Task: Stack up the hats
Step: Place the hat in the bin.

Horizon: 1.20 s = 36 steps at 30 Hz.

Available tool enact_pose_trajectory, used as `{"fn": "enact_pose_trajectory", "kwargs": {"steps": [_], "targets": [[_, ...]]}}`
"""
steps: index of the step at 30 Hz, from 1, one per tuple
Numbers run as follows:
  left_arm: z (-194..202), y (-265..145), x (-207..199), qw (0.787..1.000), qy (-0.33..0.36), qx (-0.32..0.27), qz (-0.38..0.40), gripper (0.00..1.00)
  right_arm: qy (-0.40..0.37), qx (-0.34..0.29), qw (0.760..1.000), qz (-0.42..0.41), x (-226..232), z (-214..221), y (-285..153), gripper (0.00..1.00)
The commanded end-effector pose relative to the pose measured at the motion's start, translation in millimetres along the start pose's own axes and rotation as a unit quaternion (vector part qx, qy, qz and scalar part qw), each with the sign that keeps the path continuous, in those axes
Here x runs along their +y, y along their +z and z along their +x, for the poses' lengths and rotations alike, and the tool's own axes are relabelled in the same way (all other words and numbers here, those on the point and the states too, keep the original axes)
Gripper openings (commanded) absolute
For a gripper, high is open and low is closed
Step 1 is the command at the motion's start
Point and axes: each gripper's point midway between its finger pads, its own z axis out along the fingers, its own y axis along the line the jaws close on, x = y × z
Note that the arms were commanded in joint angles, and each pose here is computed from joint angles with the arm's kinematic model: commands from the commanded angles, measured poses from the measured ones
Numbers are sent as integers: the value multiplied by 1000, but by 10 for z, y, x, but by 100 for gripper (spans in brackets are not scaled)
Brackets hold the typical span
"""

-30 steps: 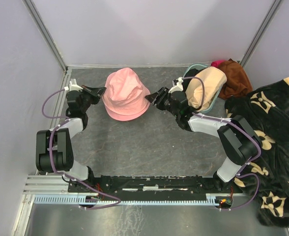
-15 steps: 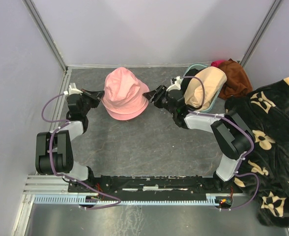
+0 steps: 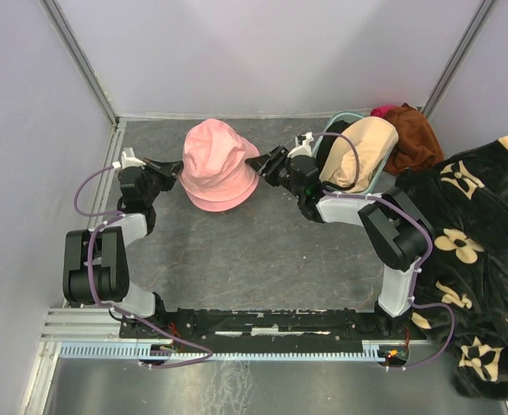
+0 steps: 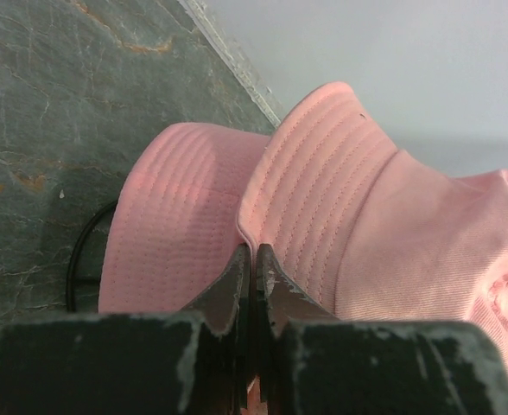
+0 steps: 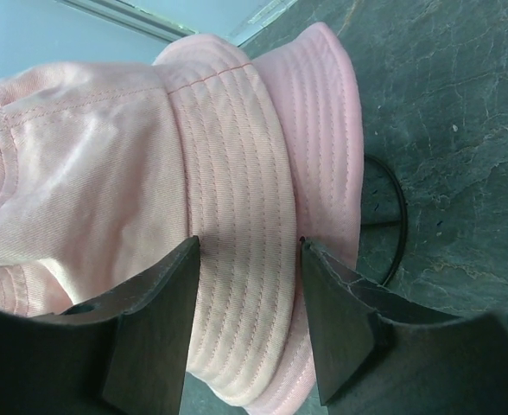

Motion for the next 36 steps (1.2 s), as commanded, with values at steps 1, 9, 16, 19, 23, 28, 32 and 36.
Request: {"fn": "enact_pose_trajectory", "kwargs": {"steps": [1,9,16,19,23,28,32,36], "targets": [[250,-46,350,998,-16,36,-48,3,17,-21,998,-53,256,-113,69,56],[274,-70,386,998,-24,33,-55,3,23,-39,999,-30,129,-155,-17,17],[341,-73,419,997,-25,34,-65,3,2,-30,999,15,48,-162,-37,1],[386,-44,437,997,-24,39,-70,3,-9,-23,999,41,-56,-140,-19,1],[473,-13,493,995,-22,49,-79,3,-23,-13,997,76,-219,-95,0,1],[544,-1,585,994,-20,53,-93,3,-37,-1,994,106,-403,-14,40,1],[619,-2,674,992,-21,59,-106,3,-41,8,992,120,-529,54,69,1],[713,-11,750,991,-21,66,-116,3,-48,15,990,134,-635,113,73,1]]}}
